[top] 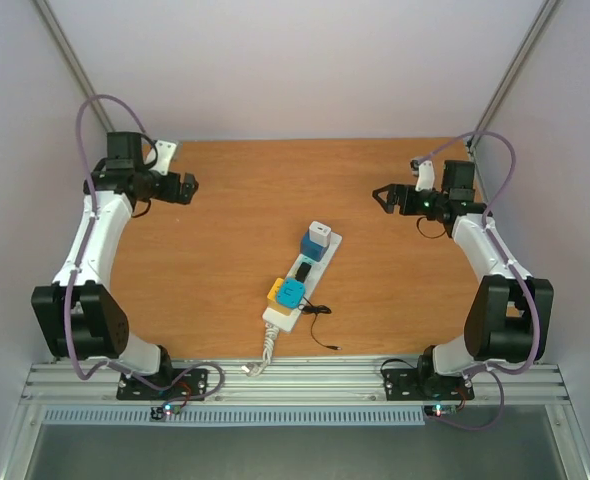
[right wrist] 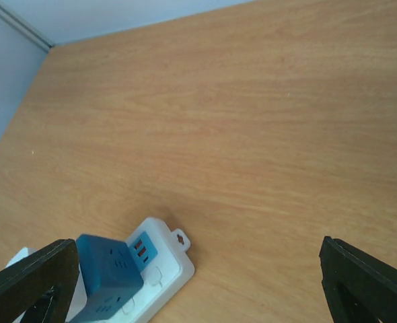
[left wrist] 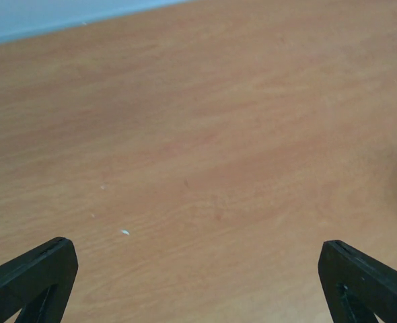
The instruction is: Pull the plug off the socket
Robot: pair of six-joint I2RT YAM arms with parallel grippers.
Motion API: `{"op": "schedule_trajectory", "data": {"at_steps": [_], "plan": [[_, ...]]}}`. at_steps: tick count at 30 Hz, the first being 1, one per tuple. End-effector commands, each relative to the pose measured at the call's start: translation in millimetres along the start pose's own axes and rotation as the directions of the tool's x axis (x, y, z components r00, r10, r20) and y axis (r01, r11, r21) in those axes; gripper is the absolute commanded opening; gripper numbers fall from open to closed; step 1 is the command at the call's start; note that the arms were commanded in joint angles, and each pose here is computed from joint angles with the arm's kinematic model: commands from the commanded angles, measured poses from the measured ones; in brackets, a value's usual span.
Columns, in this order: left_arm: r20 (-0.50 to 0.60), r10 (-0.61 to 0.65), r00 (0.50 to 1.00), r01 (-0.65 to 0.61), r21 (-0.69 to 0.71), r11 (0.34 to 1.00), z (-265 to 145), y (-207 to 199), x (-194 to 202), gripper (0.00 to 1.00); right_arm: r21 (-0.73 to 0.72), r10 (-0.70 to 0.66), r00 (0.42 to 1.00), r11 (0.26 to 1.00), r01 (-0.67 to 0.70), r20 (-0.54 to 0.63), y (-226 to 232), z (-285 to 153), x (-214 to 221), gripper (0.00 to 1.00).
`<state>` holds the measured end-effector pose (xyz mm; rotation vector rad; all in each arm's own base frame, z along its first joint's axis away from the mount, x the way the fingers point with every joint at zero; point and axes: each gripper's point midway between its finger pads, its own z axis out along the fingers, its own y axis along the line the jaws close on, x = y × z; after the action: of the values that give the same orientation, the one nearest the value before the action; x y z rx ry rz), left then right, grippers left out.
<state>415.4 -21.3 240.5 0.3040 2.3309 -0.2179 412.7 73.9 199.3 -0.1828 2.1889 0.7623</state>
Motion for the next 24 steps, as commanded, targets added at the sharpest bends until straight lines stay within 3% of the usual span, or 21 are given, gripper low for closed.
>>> {"op": "schedule_trajectory", "data": {"at_steps": [1, 6, 10, 15, 24], "plan": [[-0.094, 0.133, 0.987, -0.123, 0.105, 0.987, 0, -28, 33, 1.0, -0.024, -0.086, 0.996, 0.996, 0.086, -0.003, 14, -7, 9, 0.99], [-0.133, 0.34, 0.931, -0.285, 0.317, 0.905, -14, -70, 82, 1.0, -0.059, -0.119, 0.993, 0.991, 0.117, -0.027, 22, -10, 26, 0.99], [-0.121, 0.531, 0.839, -0.427, 0.459, 0.779, -24, -109, 130, 1.0, -0.085, -0.138, 0.99, 0.987, 0.135, -0.037, 28, -13, 37, 0.98], [-0.016, 0.721, 0.692, -0.575, 0.591, 0.566, -37, -155, 185, 1.0, -0.092, -0.131, 0.99, 0.988, 0.125, -0.055, 30, -15, 46, 0.99], [0.205, 0.886, 0.417, -0.675, 0.722, 0.151, -60, -209, 279, 0.95, -0.055, -0.152, 0.985, 0.987, 0.148, -0.08, 28, -22, 59, 0.98]]}}
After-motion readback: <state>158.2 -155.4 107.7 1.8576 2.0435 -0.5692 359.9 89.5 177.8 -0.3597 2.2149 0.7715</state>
